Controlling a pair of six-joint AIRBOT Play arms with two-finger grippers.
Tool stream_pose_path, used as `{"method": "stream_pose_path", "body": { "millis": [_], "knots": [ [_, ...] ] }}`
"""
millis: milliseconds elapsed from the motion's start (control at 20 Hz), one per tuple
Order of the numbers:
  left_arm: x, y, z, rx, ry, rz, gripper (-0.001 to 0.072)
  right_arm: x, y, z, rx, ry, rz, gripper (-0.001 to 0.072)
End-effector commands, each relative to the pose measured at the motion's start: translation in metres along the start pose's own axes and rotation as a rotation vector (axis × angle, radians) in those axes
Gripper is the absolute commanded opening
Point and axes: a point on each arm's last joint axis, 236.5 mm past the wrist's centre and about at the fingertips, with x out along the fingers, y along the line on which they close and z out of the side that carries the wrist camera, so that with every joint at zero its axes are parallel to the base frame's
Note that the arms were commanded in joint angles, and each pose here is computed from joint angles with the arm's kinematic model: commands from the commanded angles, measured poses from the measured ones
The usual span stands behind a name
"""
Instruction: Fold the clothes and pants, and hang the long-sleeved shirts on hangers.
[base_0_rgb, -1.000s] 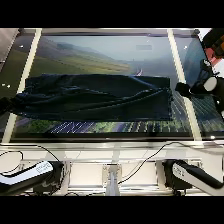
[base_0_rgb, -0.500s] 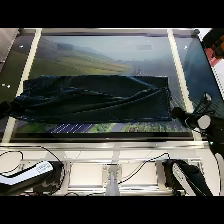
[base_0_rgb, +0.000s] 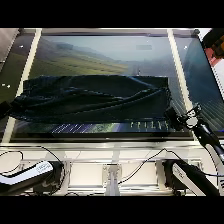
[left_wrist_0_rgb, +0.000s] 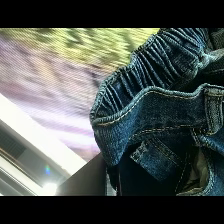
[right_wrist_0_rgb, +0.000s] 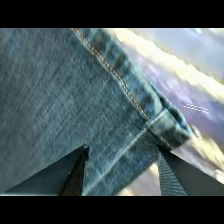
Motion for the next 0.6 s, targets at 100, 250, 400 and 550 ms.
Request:
{"method": "stream_pose_path", "body": {
  "millis": [100, 250, 400, 550],
  "knots": [
    [0.0, 0.0, 0.0, -0.001, 0.001, 0.0, 0.0047, 0.008, 0.0, -0.003, 0.157, 0.014, 0.005, 0.0453],
    [0.0, 0.0, 0.0, -0.001, -0.002, 0.0, 0.0047, -0.003, 0.004, -0.004, 0.079, 0.012, 0.019, 0.0451],
    [0.002, 0.001, 0.003, 0.0, -0.011, 0.001, 0.0047, -0.023, 0.002, -0.005, -0.009, 0.003, 0.006, 0.0433],
    [0.006, 0.0, 0.0, -0.002, 0.001, 0.0, 0.0047, -0.028, -0.011, -0.019, -0.037, 0.056, -0.047, 0.0434]
  ]
}}
